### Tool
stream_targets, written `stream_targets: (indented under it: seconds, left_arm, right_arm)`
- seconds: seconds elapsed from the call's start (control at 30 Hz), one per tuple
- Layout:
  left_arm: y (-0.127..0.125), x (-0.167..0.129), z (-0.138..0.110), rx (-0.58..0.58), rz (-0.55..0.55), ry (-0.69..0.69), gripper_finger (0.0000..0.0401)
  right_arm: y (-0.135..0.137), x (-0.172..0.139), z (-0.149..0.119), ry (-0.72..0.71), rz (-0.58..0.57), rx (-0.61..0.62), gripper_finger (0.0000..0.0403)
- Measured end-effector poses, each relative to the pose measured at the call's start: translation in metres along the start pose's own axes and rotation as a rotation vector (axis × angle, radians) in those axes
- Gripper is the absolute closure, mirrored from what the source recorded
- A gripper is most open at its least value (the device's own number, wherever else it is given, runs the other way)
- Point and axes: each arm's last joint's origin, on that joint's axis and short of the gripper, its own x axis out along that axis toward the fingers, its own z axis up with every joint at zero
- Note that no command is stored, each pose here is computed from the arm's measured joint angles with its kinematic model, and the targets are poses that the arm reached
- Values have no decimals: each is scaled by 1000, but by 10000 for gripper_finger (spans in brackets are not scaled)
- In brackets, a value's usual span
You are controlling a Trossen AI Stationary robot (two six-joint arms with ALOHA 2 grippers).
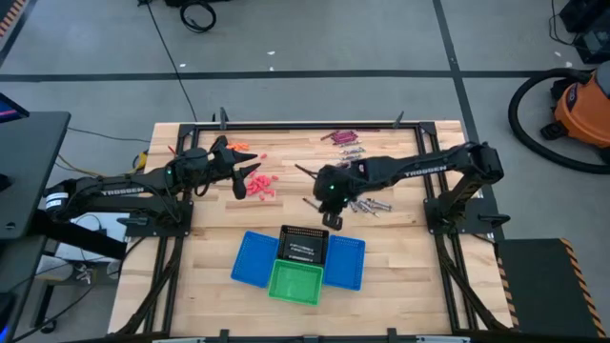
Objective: Sort crayons
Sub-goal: Put the black crayon into the black bin
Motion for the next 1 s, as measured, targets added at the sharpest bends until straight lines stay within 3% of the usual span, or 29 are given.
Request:
stream_targets:
  seconds: [0.2, 0.47, 0.83, 1.0]
  left_arm:
    - [0, 0, 0, -18, -2, 1, 260]
    - [0, 0, 0, -21, -3, 0, 260]
    - [0, 0, 0, -22, -3, 0, 260]
    - [0, 0, 0, -21, -4, 1, 260]
  right_arm:
    - [21, 42, -4, -26, 32, -70, 387]
    - [30, 97, -22, 117, 88, -76, 387]
    - [29, 96, -22, 126, 106, -51, 337]
    - [26, 72, -14, 90, 111, -39, 321]
